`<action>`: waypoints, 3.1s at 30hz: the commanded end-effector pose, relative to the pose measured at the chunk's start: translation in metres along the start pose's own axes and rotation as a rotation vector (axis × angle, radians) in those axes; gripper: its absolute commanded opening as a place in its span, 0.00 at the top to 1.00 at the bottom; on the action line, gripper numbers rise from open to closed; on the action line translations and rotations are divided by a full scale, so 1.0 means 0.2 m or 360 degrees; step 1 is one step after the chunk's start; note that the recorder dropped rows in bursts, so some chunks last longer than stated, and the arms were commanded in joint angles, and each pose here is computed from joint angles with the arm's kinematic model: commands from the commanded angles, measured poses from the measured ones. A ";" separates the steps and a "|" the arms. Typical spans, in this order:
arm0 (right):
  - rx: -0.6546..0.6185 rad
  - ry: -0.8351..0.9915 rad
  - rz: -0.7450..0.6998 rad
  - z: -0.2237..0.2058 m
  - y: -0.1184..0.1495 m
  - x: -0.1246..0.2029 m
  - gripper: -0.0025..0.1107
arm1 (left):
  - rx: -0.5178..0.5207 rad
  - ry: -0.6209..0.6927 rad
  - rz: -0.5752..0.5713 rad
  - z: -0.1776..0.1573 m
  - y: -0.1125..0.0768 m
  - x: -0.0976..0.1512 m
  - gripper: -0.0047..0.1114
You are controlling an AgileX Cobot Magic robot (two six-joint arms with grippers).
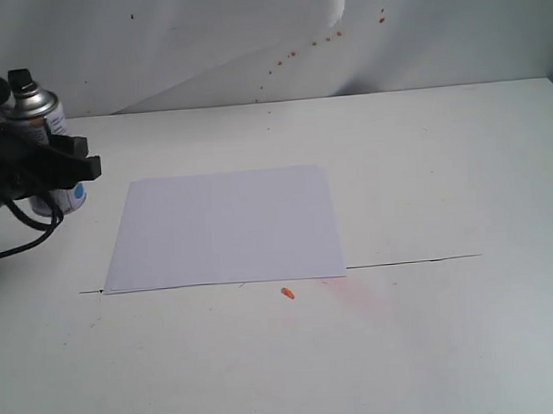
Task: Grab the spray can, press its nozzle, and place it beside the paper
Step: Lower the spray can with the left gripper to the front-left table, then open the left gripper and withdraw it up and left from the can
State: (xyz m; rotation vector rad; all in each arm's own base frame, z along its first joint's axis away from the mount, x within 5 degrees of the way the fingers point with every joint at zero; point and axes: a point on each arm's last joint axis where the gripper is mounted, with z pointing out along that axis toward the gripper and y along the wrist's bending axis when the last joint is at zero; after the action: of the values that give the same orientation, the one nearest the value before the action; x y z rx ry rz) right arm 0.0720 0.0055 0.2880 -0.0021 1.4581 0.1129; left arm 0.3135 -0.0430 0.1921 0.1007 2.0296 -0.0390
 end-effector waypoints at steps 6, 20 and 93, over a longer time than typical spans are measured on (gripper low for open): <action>0.0015 -0.0002 0.0014 0.00 0.00 0.00 0.98 | 0.0095 -0.0253 0.0021 0.05 0.05 0.04 0.96; 0.0015 -0.0002 0.0014 0.00 0.00 0.00 0.98 | 0.0115 -0.0247 -0.0005 0.28 0.05 0.27 0.96; 0.0018 -0.0002 0.0014 0.00 -0.01 0.00 0.98 | 0.0179 -0.0296 -0.0329 0.42 0.19 0.34 0.13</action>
State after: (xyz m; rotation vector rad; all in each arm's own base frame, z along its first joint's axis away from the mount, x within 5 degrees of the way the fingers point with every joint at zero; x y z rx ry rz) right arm 0.0721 0.0051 0.2877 0.0021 1.4593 0.1104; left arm 0.3594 -0.0073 0.0842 -0.0238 1.8865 -0.2767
